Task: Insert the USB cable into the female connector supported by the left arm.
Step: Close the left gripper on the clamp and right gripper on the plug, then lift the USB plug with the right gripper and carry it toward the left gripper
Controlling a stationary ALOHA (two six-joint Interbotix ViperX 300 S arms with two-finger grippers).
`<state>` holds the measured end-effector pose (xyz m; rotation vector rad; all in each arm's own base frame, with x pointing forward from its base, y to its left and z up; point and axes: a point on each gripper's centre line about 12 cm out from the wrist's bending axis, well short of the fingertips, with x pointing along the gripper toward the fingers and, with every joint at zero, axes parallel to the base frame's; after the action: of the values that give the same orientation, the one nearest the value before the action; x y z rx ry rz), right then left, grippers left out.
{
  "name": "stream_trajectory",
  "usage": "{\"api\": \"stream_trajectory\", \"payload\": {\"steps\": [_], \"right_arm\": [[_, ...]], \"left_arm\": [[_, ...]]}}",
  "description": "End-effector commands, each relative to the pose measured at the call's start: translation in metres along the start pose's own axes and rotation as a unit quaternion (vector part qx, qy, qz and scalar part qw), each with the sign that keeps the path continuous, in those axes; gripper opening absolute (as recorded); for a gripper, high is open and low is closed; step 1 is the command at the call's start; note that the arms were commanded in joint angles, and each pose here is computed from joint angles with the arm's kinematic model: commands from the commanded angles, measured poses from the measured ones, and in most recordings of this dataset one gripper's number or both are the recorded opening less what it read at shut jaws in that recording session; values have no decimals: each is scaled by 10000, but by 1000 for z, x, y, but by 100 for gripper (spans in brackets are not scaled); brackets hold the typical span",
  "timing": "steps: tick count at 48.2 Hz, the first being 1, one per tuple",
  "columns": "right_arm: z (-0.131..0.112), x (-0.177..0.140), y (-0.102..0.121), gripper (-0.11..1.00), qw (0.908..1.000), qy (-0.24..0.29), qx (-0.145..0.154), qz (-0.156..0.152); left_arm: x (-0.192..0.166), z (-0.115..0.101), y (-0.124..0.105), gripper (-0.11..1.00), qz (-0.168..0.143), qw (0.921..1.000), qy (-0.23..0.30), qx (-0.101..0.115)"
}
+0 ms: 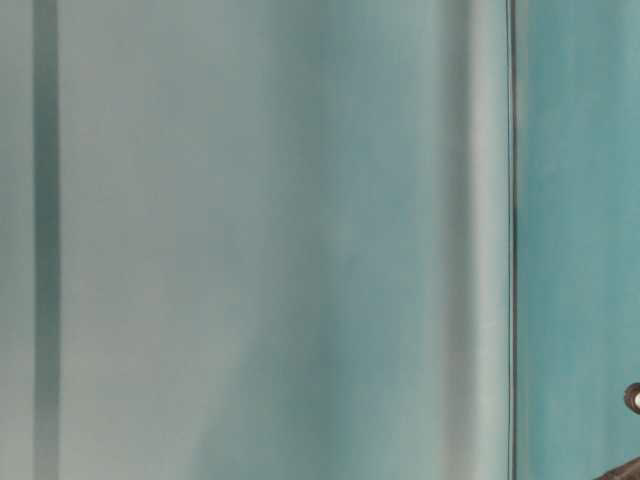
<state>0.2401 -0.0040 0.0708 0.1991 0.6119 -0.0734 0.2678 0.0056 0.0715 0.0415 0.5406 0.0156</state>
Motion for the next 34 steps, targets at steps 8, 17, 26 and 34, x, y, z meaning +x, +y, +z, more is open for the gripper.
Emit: {"api": "stream_trajectory", "payload": {"steps": [8, 17, 26, 34], "right_arm": [[1, 14, 2, 40, 10000, 23, -27, 33], [-3, 15, 4, 39, 9999, 74, -40, 56], [-4, 12, 4, 39, 9999, 85, -62, 72], [-2, 10, 5, 33, 9999, 32, -78, 83]], "left_arm": [[1, 4, 1, 76, 28, 10000, -83, -12], [0, 2, 1, 76, 26, 10000, -52, -19], [0, 2, 1, 76, 26, 10000, -45, -12], [0, 2, 1, 76, 26, 10000, -52, -12]]}}
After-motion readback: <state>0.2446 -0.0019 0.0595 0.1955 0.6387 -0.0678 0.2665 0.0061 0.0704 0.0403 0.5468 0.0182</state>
